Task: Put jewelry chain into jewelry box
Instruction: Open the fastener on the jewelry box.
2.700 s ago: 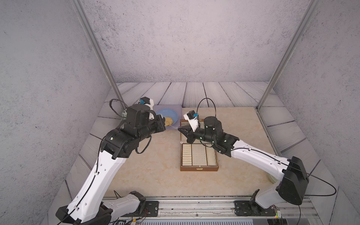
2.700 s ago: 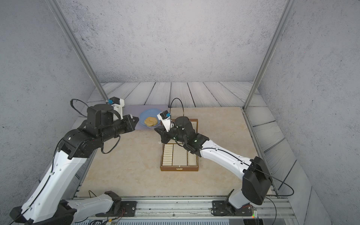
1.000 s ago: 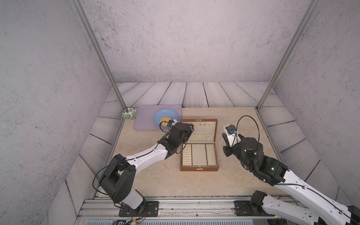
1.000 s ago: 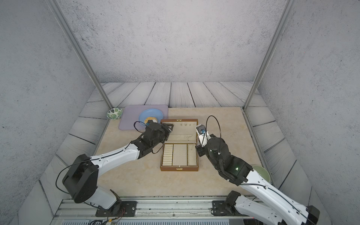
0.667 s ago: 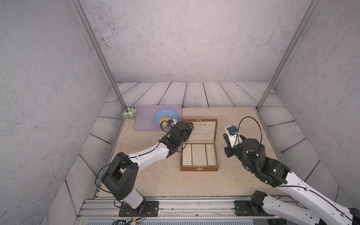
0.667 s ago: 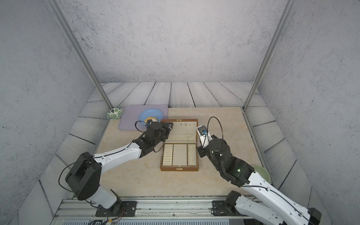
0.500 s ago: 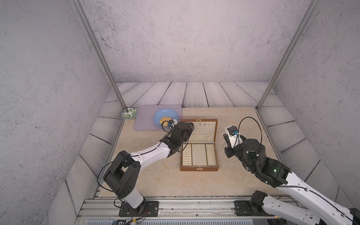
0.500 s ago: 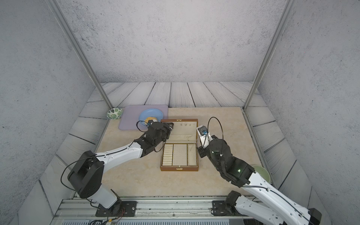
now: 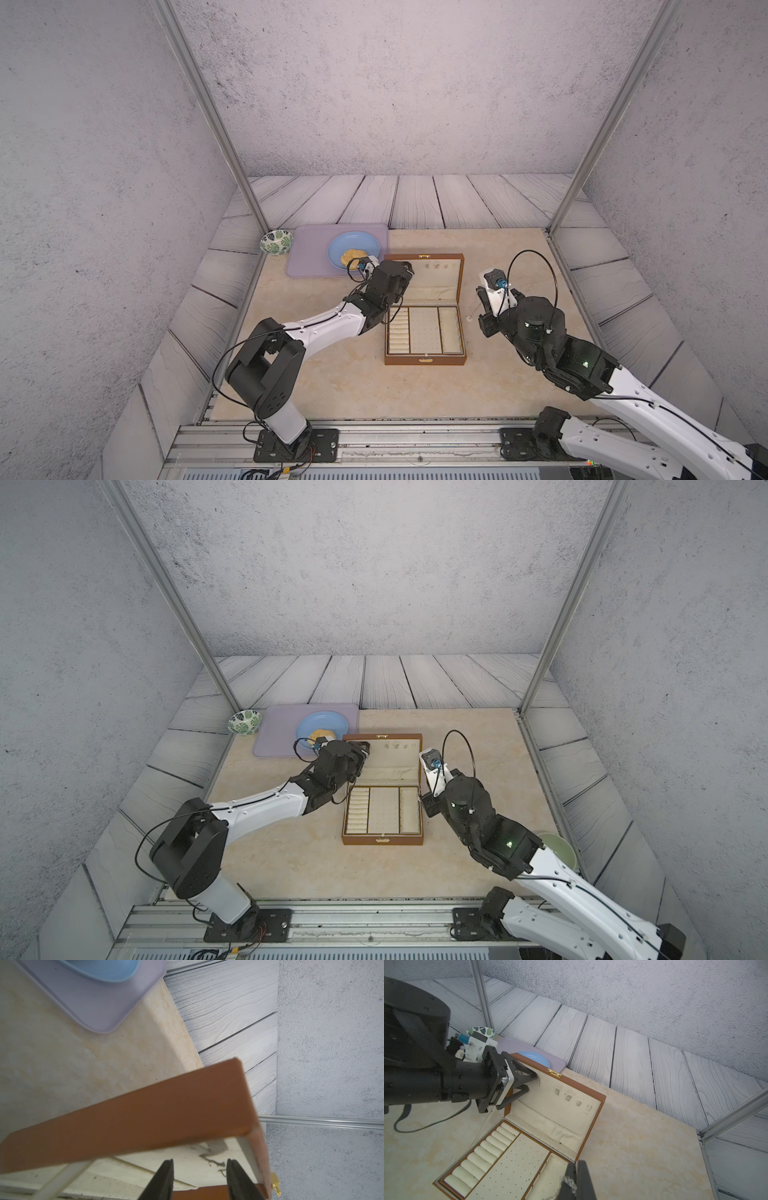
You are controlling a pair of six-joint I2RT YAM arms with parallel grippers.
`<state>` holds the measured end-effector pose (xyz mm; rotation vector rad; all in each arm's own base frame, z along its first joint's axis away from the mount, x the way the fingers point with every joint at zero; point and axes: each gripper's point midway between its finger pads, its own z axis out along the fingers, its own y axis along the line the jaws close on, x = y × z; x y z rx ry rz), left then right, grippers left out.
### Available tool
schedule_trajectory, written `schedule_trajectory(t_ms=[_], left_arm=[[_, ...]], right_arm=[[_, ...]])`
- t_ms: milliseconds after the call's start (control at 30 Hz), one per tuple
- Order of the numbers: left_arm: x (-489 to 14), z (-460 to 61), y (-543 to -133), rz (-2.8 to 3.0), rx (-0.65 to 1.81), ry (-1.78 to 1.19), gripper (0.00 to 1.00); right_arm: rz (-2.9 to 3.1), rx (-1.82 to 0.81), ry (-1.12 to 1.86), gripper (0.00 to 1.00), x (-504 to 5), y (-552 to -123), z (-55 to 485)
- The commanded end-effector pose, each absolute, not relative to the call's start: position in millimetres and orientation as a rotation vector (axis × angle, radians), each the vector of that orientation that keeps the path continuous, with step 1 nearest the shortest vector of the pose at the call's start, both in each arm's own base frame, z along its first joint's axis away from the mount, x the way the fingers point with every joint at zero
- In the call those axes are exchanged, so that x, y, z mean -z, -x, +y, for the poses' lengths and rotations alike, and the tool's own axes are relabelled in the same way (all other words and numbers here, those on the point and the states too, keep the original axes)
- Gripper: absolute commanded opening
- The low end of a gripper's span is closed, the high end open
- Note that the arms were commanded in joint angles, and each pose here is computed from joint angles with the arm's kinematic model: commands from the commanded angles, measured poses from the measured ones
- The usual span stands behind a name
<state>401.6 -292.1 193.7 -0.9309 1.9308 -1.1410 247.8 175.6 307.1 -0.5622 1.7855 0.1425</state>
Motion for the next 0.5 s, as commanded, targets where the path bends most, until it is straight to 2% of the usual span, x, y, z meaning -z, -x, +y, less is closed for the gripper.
schedule_trajectory(t_ms=[0, 333, 467], left_arm=[[-204.6, -295.9, -410.7, 1.879, 1.163, 0.939, 0.46], [-195.3, -297.2, -408.5, 1.916, 1.157, 0.953, 0.45], [-179.8, -286.6, -400.3, 1.948, 1.107, 1.010, 0.41]], right_arm=[[1.775, -0.145, 0.552, 0.00, -308.0, -248.1, 174.4], [1.776, -0.148, 0.557, 0.00, -306.4, -249.4, 177.0], [1.780, -0.151, 0.561, 0.00, -305.0, -249.9, 178.7]])
